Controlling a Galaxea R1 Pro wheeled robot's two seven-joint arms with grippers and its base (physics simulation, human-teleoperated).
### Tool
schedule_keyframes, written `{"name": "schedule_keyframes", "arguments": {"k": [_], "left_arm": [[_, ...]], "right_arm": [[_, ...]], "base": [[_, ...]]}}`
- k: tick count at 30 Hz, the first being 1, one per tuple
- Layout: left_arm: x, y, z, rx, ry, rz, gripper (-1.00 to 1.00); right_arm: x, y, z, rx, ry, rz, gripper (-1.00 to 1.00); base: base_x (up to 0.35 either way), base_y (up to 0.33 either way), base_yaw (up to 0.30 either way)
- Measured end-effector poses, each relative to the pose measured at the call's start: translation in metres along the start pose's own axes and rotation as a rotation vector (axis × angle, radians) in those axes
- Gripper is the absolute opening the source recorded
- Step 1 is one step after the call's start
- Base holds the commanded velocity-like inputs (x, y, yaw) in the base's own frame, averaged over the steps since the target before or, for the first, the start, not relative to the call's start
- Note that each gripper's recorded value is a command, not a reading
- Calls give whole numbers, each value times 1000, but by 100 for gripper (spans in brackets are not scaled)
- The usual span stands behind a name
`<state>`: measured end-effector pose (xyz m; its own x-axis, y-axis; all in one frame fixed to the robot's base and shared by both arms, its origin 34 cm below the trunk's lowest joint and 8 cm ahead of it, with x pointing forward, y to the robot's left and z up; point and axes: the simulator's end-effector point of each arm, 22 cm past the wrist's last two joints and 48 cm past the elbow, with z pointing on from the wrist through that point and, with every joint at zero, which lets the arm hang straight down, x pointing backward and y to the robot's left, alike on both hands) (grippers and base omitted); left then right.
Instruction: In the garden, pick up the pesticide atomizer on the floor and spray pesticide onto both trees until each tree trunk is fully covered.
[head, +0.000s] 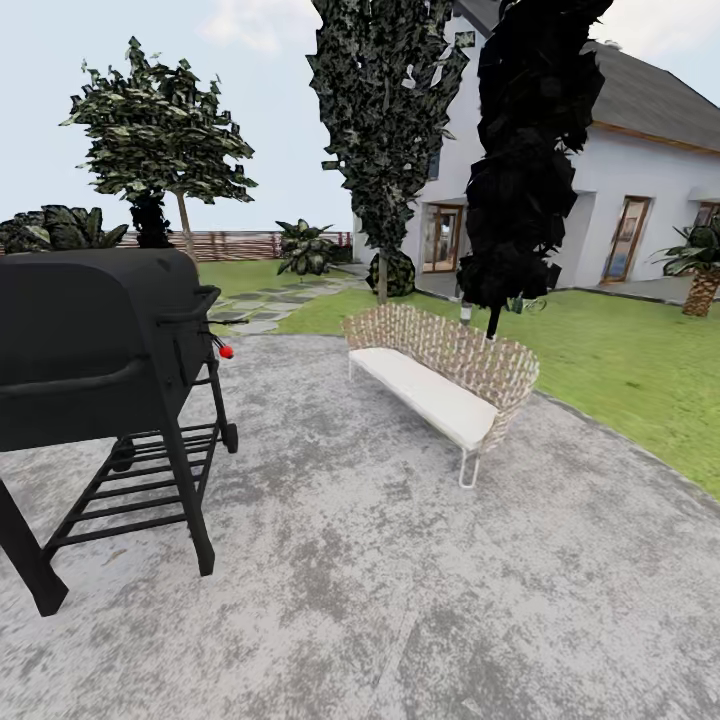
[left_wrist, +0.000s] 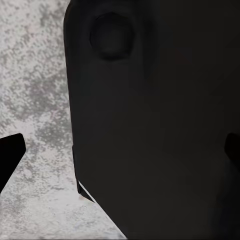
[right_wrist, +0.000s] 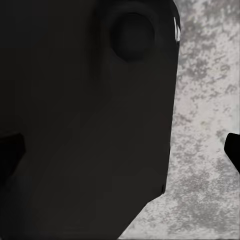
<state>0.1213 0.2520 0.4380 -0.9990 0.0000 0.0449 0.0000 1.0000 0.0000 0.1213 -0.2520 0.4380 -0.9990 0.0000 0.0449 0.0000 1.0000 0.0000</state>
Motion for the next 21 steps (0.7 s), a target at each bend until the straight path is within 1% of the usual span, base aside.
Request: {"name": "schedule_keyframes", "arguments": {"k": [5,6,11,15,18,21], "left_arm": [[0,-1,0,1,-3,0,100],[0,-1,0,1,-2,-1,100],[1,-1,0,0,-1,-3,100],[-2,3,0,-5,-8,-2,100],[-17,10,0,-14,-44,-1,100],[-31,23,-1,-31,-81,-1,100]], "right_arm": [[-41,22,-2,-26,-77,-6,100],[-42,25,-2,-30,-77,-5,100],[-46,26,-2,-30,-73,-4,100],[-56,22,-3,-25,-97,-3,100],[-68,10,-4,-9,-130,-4,100],[-80,-3,-5,8,-163,-1,100]], "base": [[0,0,0],[0,0,0],[0,0,0],[0,0,0],[0,0,0],[0,0,0]]}}
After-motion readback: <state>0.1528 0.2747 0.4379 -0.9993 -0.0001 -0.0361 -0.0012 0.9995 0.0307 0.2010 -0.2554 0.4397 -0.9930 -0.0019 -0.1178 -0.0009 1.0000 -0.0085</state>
